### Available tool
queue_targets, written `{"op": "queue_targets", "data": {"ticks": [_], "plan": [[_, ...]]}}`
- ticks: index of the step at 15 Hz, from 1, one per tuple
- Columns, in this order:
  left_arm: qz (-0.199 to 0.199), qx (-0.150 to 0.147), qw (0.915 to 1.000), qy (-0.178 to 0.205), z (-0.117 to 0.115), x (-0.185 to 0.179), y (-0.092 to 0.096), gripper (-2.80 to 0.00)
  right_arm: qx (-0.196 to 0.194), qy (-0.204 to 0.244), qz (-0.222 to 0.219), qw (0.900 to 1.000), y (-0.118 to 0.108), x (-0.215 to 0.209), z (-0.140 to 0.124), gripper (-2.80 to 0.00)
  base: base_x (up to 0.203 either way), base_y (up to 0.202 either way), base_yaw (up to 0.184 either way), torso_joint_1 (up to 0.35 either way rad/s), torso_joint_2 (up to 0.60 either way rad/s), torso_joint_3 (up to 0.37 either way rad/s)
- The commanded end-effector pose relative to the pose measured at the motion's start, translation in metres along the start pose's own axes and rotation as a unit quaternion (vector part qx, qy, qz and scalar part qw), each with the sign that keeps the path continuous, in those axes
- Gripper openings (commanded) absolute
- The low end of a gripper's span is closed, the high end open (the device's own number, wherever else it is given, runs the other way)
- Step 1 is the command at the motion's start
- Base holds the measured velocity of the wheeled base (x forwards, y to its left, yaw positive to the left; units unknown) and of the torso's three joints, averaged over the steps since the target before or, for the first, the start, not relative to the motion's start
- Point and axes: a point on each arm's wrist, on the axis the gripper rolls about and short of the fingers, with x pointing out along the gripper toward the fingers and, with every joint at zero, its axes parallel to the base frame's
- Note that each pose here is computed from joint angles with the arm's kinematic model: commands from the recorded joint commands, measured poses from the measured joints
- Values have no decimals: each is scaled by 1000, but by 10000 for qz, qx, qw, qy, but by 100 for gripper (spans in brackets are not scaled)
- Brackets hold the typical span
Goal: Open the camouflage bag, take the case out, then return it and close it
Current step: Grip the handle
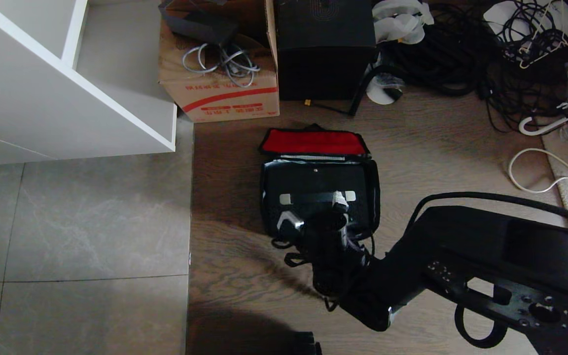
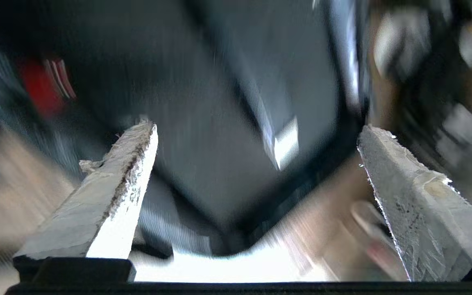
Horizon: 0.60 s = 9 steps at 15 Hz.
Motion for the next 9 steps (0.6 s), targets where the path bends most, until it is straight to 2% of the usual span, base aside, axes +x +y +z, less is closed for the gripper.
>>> {"op": "queue_targets", "data": {"ticks": [1, 2, 3, 4, 5, 6, 7, 8, 9], "plan": [[4, -1, 10000, 44, -3, 1, 0, -280, 939, -765, 225, 9924, -34, -1, 5, 0, 0, 0, 0, 0, 0, 0], [5, -1, 10000, 46, -3, 1, 0, -280, 1420, -702, 418, 9865, -39, -3, 5, 0, 0, 0, 0, 0, 0, 0], [-2, -1, 10000, 44, -3, 1, 0, -280, 1982, -620, 717, 9756, -45, -6, 4, 0, 0, 0, 0, 0, 0, 0], [5, -1, 10000, 44, -3, 1, 0, -280, 2653, -556, 1151, 9557, -55, -12, 3, 0, 0, 0, 0, 0, 0, 0], [5, -1, 10000, 44, -3, 1, 0, -280, 3350, -461, 1697, 9257, -72, -21, 1, 0, 0, 0, 0, 0, 0, 0], [5, -1, 10000, 51, -3, 1, 0, -280, 3941, -223, 2343, 8884, -85, -30, -5, 0, 0, 0, 0, 0, 0, 0], [5, -1, 10000, 44, -3, 1, 0, -280, 4347, 62, 2948, 8510, -98, -40, -12, 0, 0, 0, 0, 0, 0, 0], [5, -1, 10000, 44, -3, 1, 0, -280, 4554, 286, 3336, 8249, -111, -52, -20, 0, 0, 0, 0, 0, 0, 0], [-2, -1, 10000, 44, -3, 1, 0, -280, 4609, 489, 3536, 8125, -119, -63, -31, 0, 0, 0, 0, 0, 0, 0]]}}
